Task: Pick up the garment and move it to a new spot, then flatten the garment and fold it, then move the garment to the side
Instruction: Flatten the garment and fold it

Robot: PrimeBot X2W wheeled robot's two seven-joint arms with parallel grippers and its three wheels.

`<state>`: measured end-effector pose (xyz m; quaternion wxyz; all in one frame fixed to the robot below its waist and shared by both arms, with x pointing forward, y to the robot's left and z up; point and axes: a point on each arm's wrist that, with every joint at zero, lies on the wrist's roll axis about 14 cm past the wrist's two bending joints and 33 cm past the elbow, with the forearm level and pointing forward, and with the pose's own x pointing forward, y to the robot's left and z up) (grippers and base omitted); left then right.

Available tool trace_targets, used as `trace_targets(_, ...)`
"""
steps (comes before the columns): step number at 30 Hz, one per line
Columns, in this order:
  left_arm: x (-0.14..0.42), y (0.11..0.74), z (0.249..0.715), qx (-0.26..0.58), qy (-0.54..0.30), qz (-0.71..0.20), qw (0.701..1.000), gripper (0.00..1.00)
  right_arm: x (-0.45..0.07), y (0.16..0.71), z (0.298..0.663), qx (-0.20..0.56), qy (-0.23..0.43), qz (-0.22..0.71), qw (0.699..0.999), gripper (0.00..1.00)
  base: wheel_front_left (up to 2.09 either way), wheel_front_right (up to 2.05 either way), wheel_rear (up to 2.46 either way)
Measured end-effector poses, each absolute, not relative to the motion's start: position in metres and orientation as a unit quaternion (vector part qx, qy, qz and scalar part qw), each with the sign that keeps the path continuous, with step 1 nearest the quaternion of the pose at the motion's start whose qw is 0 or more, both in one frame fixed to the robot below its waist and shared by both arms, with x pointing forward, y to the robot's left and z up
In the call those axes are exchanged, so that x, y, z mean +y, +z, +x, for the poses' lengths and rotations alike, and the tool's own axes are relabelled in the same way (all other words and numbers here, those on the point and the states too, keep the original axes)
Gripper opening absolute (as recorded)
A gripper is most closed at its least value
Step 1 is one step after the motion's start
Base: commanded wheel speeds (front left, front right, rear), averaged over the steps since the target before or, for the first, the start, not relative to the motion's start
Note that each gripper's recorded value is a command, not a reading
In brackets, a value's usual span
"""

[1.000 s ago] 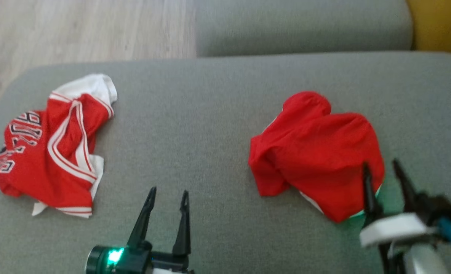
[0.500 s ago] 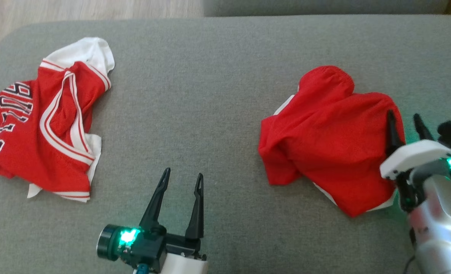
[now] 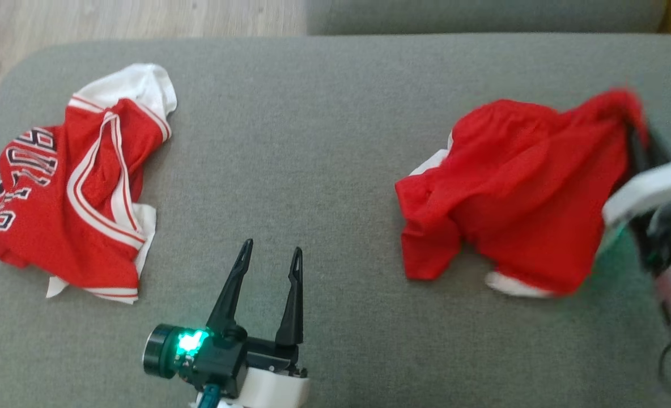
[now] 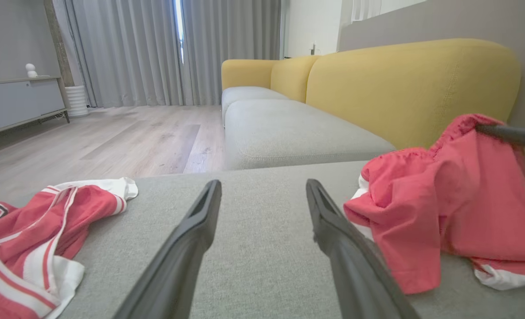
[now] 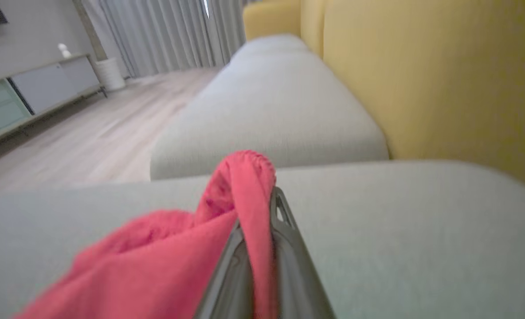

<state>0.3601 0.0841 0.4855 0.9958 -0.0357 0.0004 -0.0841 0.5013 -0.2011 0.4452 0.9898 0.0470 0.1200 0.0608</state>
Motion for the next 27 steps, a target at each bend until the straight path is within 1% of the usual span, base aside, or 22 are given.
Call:
trace_targets(4,0.081,0.502,0.358,-0.026,-0.088,-0.038,0.995,1.00,-0.207,0.526,0.526,0.017,0.080,0.005,0.997,0.00,0.00,0.00,0.00)
trace_targets(8,0.080,0.514,0.355,-0.043,-0.090,-0.036,0.994,1.00,-0.196,0.598,0.531,-0.075,0.111,-0.034,0.990,0.00,0.00,0.00,0.00)
trace_targets(10,0.079,0.513,0.351,-0.043,-0.090,-0.037,0.994,1.00,-0.181,0.618,0.526,-0.104,0.136,-0.042,0.984,0.00,0.00,0.00,0.00)
trace_targets(12,0.080,0.512,0.348,-0.041,-0.089,-0.037,0.995,1.00,-0.163,0.624,0.518,-0.116,0.164,-0.048,0.979,0.00,0.00,0.00,0.00)
trace_targets(14,0.081,0.512,0.346,-0.041,-0.088,-0.037,0.995,1.00,-0.144,0.613,0.506,-0.109,0.190,-0.045,0.975,0.00,0.00,0.00,0.00)
trace_targets(17,0.083,0.513,0.345,-0.042,-0.084,-0.037,0.995,1.00,-0.109,0.558,0.478,-0.050,0.237,-0.027,0.970,0.00,0.00,0.00,0.00)
trace_targets(19,0.084,0.512,0.345,-0.040,-0.081,-0.037,0.995,1.00,-0.078,0.505,0.445,0.016,0.272,0.001,0.962,0.00,0.00,0.00,0.00)
trace_targets(22,0.085,0.510,0.346,-0.037,-0.081,-0.038,0.995,1.00,-0.032,0.434,0.380,0.119,0.321,0.045,0.939,0.00,0.00,0.00,0.00)
trace_targets(23,0.085,0.509,0.346,-0.036,-0.081,-0.038,0.995,1.00,-0.020,0.419,0.361,0.146,0.331,0.059,0.930,0.36,0.00,0.00,0.00)
trace_targets(24,0.084,0.509,0.347,-0.035,-0.081,-0.038,0.995,1.00,-0.011,0.408,0.346,0.166,0.339,0.071,0.923,1.00,0.00,0.00,0.00)
trace_targets(26,0.084,0.508,0.347,-0.034,-0.082,-0.038,0.995,1.00,0.003,0.401,0.330,0.181,0.351,0.084,0.915,1.00,0.00,0.00,0.00)
trace_targets(27,0.083,0.508,0.348,-0.034,-0.083,-0.038,0.995,1.00,0.007,0.403,0.329,0.179,0.353,0.089,0.914,1.00,0.00,0.00,0.00)
